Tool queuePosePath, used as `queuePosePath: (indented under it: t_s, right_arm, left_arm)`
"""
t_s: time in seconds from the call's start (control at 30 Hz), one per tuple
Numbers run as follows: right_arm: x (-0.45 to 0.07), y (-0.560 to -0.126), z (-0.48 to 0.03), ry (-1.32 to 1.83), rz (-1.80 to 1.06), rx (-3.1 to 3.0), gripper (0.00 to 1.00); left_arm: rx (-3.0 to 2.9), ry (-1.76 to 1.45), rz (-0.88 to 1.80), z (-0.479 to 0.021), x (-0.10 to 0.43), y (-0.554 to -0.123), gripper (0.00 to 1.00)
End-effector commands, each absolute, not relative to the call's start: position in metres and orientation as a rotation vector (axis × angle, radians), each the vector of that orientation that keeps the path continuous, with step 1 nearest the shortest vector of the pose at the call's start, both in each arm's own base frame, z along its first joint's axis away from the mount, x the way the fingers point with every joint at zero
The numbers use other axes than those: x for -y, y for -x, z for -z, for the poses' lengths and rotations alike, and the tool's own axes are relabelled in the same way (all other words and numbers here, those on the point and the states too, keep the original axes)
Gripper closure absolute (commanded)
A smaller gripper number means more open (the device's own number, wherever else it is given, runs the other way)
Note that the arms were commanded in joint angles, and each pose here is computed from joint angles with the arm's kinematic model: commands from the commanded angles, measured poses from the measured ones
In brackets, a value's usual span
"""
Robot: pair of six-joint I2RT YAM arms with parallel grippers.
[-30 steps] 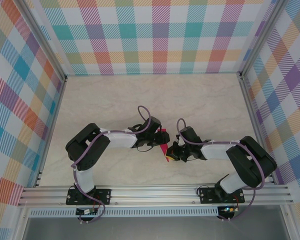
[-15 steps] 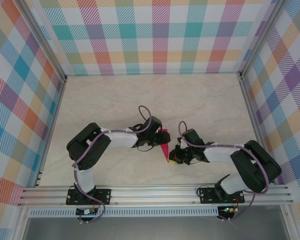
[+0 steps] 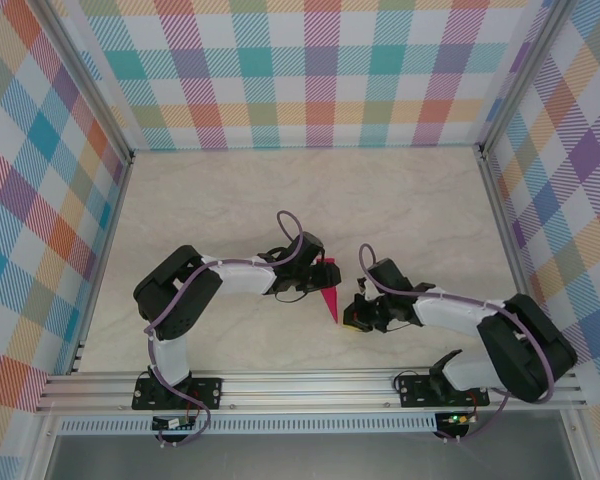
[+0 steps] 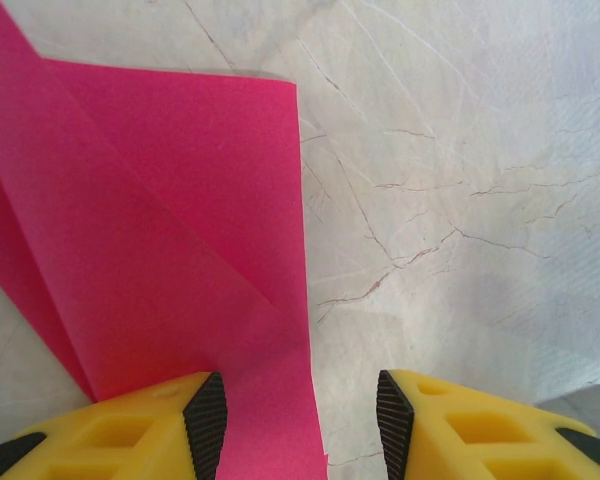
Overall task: Fold a paper plane with a square sheet of paper (pick it up from the middle)
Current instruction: Fold the wing for the fifth time at the center of the table.
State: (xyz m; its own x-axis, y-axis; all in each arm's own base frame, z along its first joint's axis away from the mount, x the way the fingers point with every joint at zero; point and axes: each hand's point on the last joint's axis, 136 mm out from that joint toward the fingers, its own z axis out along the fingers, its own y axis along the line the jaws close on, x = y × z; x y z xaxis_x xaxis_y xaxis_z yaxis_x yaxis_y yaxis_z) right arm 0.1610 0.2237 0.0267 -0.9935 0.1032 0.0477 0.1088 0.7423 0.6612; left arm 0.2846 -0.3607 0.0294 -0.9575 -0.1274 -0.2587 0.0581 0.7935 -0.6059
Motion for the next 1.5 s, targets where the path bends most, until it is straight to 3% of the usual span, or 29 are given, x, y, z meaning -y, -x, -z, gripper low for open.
queuePosePath:
  t_s: [0.0, 0.23, 0.4, 0.73, 0.9, 1.03, 1.47]
  right_arm:
    - [-0.232, -0.183, -0.052, 0.246, 1.202, 2.975, 1.0]
    - [-0.269, -0.213, -0.065, 0.362, 1.441, 2.83, 1.0]
    - [-0.265, -0.217, -0.045, 0.437, 1.329, 2.852, 1.0]
    - [-0.239, -0.148, -0.008, 0.239, 1.08, 2.754, 1.0]
    - [-0.218, -0.13, 0.007, 0.247, 0.924, 2.773, 1.0]
    - [-0.221, -0.128, 0.008, 0.272, 0.961, 2.743, 1.0]
    - [-0.244, -0.199, -0.068, 0.423, 1.315, 2.935, 0.97]
  left_arm:
    - [-2.912, 0.071, 0.72, 0.026, 0.33, -0.252, 0.52]
    - [-2.91, 0.063, 0.736, 0.025, 0.333, -0.253, 0.52]
    - [-2.91, 0.065, 0.742, 0.024, 0.335, -0.254, 0.52]
    - [-2.918, 0.08, 0.718, 0.026, 0.333, -0.255, 0.52]
    - [-2.934, 0.08, 0.708, 0.029, 0.334, -0.255, 0.52]
    - [-2.933, 0.079, 0.711, 0.029, 0.334, -0.254, 0.52]
    - [-2.935, 0.08, 0.726, 0.029, 0.334, -0.253, 0.52]
